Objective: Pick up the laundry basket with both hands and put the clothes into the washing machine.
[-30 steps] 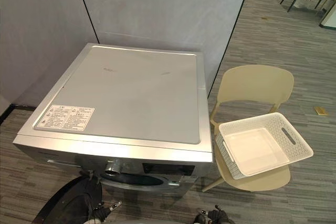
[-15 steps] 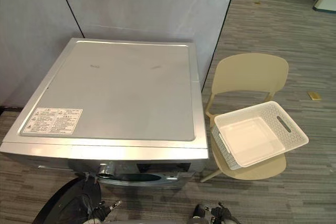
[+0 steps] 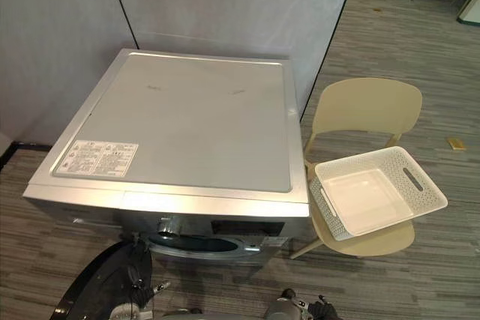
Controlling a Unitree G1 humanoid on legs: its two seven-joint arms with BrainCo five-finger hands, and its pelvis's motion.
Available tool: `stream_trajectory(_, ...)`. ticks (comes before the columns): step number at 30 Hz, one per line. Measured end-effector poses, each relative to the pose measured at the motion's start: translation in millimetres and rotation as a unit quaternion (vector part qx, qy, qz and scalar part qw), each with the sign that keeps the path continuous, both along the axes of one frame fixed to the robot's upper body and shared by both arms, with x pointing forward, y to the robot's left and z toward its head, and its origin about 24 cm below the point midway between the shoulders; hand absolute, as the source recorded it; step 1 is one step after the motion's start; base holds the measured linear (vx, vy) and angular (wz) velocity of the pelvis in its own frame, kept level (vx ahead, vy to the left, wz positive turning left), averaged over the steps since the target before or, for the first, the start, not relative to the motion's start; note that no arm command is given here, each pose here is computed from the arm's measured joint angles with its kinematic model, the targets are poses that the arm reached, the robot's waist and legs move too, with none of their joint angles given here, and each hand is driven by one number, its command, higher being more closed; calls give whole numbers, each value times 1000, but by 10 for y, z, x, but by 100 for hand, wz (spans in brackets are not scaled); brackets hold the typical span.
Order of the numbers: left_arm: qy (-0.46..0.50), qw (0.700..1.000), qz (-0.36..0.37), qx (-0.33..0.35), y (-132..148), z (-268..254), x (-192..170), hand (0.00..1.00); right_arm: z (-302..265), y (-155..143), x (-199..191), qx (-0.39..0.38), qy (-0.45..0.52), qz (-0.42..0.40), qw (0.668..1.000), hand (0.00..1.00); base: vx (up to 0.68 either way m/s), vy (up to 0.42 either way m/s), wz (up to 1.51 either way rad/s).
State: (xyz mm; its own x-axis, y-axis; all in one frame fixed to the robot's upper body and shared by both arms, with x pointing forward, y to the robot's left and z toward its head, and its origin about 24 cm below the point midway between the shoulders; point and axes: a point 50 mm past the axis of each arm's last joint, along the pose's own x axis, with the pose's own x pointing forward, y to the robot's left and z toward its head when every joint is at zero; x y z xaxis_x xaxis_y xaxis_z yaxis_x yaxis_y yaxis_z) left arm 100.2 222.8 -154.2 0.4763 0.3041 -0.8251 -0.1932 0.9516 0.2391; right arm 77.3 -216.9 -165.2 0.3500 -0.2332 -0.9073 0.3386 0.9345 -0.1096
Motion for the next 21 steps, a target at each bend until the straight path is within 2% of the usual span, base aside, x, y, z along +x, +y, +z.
stream_trajectory(4,-3,1000,-1,9,66,19,11,0,-22,81,-80,16,3,-5,1000,0,-99,-103,31)
stream_trajectory(7,3,1000,5,-2,0,-9,-42,0,-21,76,-74,17,2,-2,1000,0,-130,-158,19)
stream_trajectory(9,-1,1000,10,3,44,6,-21,0,-24,136,-22,20,4,30,999,0,-122,-260,21)
stream_trajectory(12,-4,1000,17,-12,-49,-10,-3,0,30,0,133,-7,-9,60,998,0,-196,-200,22)
stream_trajectory(16,1,1000,17,-15,-68,-24,-37,0,93,-16,371,-20,-34,87,995,0,-238,-159,39)
stream_trajectory(21,2,1000,19,-14,-60,-25,-55,0,109,-100,362,-31,-38,64,997,0,-220,-40,59)
